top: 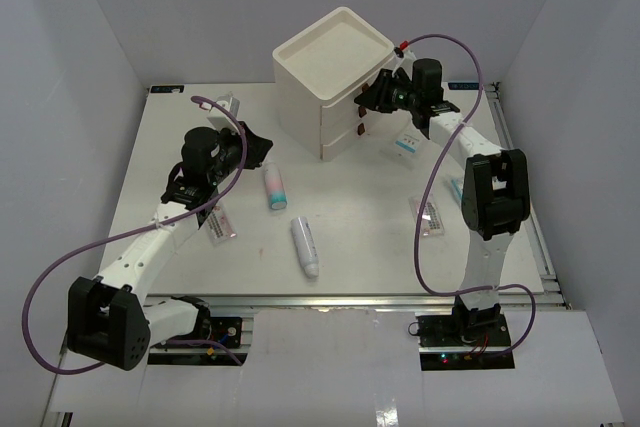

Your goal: Organize the makeup

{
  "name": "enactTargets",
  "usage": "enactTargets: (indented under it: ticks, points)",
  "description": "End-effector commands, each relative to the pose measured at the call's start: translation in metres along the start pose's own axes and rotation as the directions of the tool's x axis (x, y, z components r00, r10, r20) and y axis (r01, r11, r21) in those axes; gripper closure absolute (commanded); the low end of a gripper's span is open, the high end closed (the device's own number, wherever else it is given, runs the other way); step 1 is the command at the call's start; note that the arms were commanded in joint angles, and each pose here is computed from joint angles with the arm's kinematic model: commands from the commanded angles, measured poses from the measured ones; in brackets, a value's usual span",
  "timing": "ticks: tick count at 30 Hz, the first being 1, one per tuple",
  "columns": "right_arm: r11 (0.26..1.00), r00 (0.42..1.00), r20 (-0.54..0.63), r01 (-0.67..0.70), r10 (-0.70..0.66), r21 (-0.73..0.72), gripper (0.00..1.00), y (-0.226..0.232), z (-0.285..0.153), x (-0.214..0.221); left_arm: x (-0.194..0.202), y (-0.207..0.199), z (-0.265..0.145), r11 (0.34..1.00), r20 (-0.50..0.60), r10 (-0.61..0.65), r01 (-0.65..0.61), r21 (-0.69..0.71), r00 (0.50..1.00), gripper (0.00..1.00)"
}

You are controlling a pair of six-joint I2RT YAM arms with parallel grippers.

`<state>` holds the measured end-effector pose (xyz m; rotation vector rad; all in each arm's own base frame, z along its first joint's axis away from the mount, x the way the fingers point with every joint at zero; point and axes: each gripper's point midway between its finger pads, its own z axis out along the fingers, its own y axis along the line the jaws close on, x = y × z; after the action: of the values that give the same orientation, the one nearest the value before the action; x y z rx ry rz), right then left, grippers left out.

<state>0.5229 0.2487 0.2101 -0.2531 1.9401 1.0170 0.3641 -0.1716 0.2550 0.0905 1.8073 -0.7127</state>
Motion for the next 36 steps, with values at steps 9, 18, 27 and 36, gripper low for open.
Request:
enactTargets:
  ticks: [9,18,27,36]
  points:
    - [0.971,0.993,0.06,0.11,-0.099,-0.212,0.62,0.03,0.002,-0.017,-0.005,0.001,-0.001,1.0,0.017,0.016,-0.016,-0.002,1.0,0.85]
    - [0.96,0.991,0.036,0.136,-0.131,-0.247,0.56,0.027,0.006,-0.01,-0.003,0.002,0.0,1.0,0.009,0.018,-0.018,-0.004,1.0,0.85]
    - [0.924,0.972,0.011,0.225,-0.233,-0.308,0.53,0.009,-0.023,0.009,-0.003,0.0,-0.001,1.0,0.008,0.027,-0.028,0.013,1.0,0.84]
    - [0.92,0.923,-0.058,0.372,-0.381,-0.119,0.35,-0.049,-0.023,0.019,0.0,-0.005,-0.001,0.998,-0.002,0.036,-0.036,0.046,0.999,0.79]
